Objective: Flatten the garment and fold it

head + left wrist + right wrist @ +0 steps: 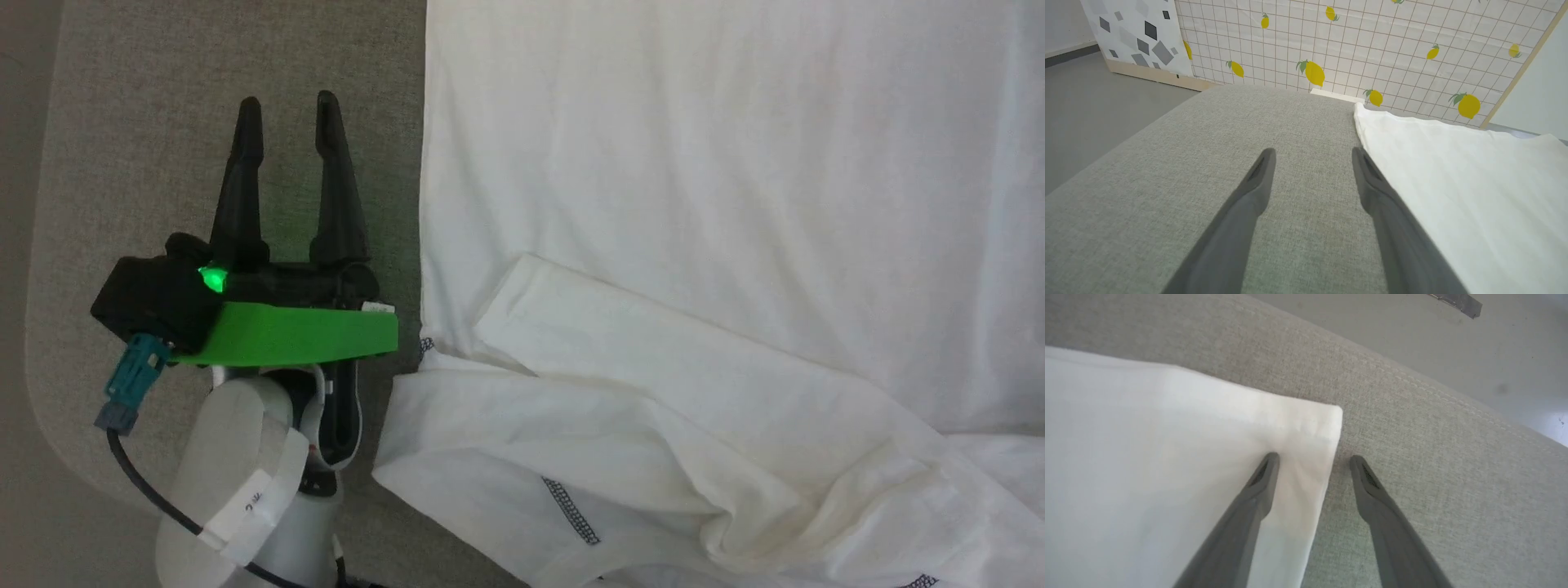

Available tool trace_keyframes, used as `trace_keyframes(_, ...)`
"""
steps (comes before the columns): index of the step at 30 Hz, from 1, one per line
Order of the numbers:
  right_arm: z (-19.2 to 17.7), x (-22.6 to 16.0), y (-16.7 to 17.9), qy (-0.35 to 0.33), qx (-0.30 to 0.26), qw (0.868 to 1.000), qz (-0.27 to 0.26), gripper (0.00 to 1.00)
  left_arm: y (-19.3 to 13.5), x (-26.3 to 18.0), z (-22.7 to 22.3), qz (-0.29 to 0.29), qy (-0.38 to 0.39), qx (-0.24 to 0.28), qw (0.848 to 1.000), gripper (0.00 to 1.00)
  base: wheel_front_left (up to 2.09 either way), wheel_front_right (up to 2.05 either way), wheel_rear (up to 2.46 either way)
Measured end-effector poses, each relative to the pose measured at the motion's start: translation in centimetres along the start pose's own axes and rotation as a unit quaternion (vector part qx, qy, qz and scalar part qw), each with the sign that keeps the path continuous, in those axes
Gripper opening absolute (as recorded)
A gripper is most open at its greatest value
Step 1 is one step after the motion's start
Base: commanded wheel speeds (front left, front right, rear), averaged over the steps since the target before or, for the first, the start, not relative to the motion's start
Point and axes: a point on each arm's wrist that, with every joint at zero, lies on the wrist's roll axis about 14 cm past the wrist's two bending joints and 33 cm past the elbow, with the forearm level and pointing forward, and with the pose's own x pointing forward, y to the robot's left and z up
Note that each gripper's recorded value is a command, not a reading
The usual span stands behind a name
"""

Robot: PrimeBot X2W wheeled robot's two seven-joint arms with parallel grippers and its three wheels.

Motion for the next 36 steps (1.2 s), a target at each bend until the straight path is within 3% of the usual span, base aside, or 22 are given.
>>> trace_keyframes(1, 0.1, -0.1, 0.1, -0.001, 0.001, 1.0, 0.003, 0.0, -0.2, 0.1, -0.1, -0.003, 0.002, -0.001, 1.0, 1.0, 0.0, 0.0, 0.0)
trace_keyframes(6, 0.6, -1.5, -0.4, -0.03, 0.0, 1.0, 0.006, 0.0, -3.6, 6.7, 2.2, -0.113, 0.019, 0.05, 0.992, 1.0, 0.0, 0.0, 0.0)
trace_keyframes(10, 0.8, -1.9, 0.0, -0.045, -0.011, 0.999, 0.012, 0.0, -5.1, 10.8, 3.4, -0.148, 0.046, 0.077, 0.985, 1.0, 0.0, 0.0, 0.0)
trace_keyframes(14, 1.1, -2.4, 0.5, -0.062, -0.021, 0.998, 0.025, 0.0, -5.4, 14.0, 1.7, -0.144, 0.134, 0.087, 0.977, 1.0, 0.0, 0.0, 0.0)
trace_keyframes(17, 1.5, -2.7, 0.6, -0.073, -0.028, 0.997, 0.028, 0.0, -5.5, 15.0, -1.5, -0.133, 0.24, 0.089, 0.957, 1.0, 0.0, 0.0, 0.0)
trace_keyframes(20, 1.2, -2.6, 0.4, -0.075, -0.035, 0.996, 0.027, 0.0, -5.1, 14.5, -5.3, -0.112, 0.354, 0.104, 0.923, 1.0, 0.0, 0.0, 0.0)
trace_keyframes(23, 0.7, -2.2, 0.4, -0.071, -0.04, 0.996, 0.029, 0.0, -4.7, 14.2, -7.0, -0.092, 0.418, 0.113, 0.897, 1.0, 0.0, 0.0, 0.0)
trace_keyframes(27, 0.1, -1.6, 0.4, -0.067, -0.046, 0.996, 0.032, 0.0, -4.3, 14.4, -7.6, -0.073, 0.459, 0.126, 0.876, 1.0, 0.0, 0.0, 0.0)
trace_keyframes(28, 0.0, -1.5, 0.4, -0.067, -0.046, 0.996, 0.032, 0.0, -4.4, 14.4, -7.8, -0.074, 0.466, 0.123, 0.873, 0.73, 0.0, 0.0, 0.0)
trace_keyframes(29, 0.0, -1.4, 0.4, -0.067, -0.047, 0.996, 0.033, 0.0, -4.5, 14.4, -7.9, -0.076, 0.469, 0.118, 0.872, 0.22, 0.0, 0.0, 0.0)
trace_keyframes(30, 0.0, -1.3, 0.3, -0.069, -0.047, 0.996, 0.033, 0.0, -4.6, 14.5, -8.0, -0.078, 0.47, 0.116, 0.872, 0.0, 0.0, 0.0, 0.0)
trace_keyframes(32, 0.0, -1.2, 0.2, -0.069, -0.049, 0.996, 0.033, 0.0, -5.0, 14.5, -8.1, -0.085, 0.469, 0.11, 0.872, 0.0, 0.0, 0.0, 0.0)
trace_keyframes(36, 0.1, -1.0, -0.1, -0.074, -0.048, 0.996, 0.031, 0.0, -5.5, 15.2, -7.4, -0.094, 0.432, 0.089, 0.893, 0.0, 0.0, 0.0, 0.0)
